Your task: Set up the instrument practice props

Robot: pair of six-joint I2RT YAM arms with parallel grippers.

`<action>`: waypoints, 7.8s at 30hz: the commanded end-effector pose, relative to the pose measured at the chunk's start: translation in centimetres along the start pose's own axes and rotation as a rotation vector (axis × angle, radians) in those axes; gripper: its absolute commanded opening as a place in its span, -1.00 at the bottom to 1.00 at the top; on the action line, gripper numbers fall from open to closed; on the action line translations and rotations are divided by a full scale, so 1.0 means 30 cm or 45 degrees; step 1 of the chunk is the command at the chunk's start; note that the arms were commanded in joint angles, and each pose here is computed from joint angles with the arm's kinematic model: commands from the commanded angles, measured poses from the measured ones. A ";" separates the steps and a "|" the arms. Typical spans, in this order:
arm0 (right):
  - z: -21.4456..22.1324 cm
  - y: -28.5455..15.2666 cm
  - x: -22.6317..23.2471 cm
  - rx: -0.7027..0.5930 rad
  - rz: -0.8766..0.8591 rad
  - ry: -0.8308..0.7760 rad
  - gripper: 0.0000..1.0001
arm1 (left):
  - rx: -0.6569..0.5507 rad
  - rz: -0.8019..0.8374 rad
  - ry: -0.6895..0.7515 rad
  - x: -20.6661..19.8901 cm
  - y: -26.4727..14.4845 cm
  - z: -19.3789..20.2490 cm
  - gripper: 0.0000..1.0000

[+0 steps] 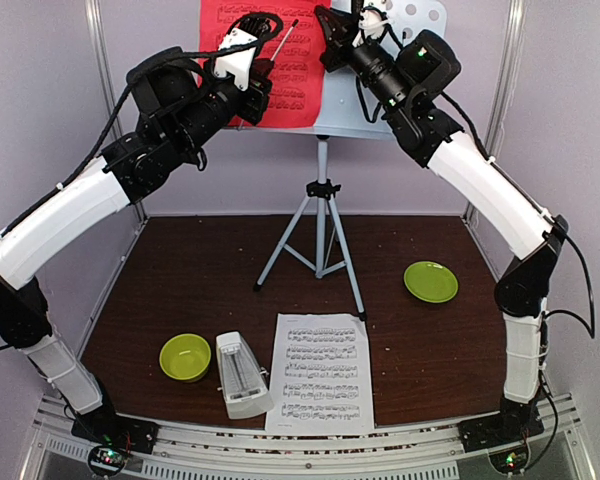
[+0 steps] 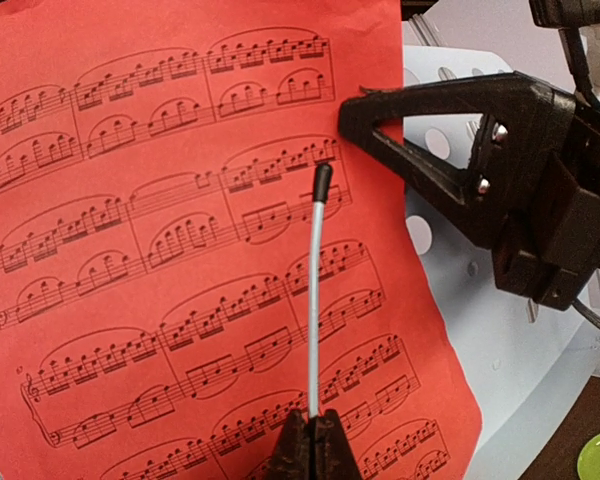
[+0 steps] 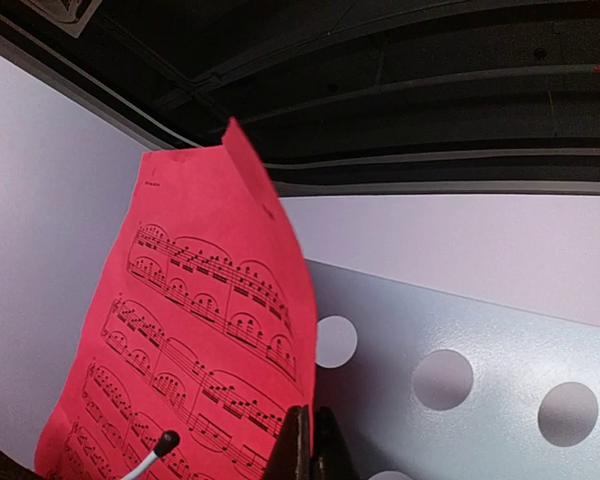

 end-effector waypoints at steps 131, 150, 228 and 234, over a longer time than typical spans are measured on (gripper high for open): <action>1.078 -1.599 0.428 1.663 0.554 2.091 -0.11 | 1.526 1.374 -0.158 -1.095 -0.608 1.130 0.29; 0.953 -1.615 0.448 1.676 0.394 1.950 -1.00 | 1.036 1.230 -0.277 -0.958 -0.417 0.808 0.34; -0.456 -0.647 -0.075 0.198 -0.007 0.538 -0.97 | -0.276 0.599 -0.544 -0.208 -0.150 -0.353 -1.00; -0.470 -0.569 -0.184 0.177 0.240 0.498 -0.62 | -0.305 0.436 -0.603 -0.106 -0.084 -0.382 -1.00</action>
Point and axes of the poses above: each gripper's point midway between its finger pads, its own y axis out along the fingers, its own x axis along the line the jaws close on, z = x × y, the point moved 3 cm from there along -y, back along the fingers, and after that the axes turned 5 degrees about y, right-handed, at the moved point
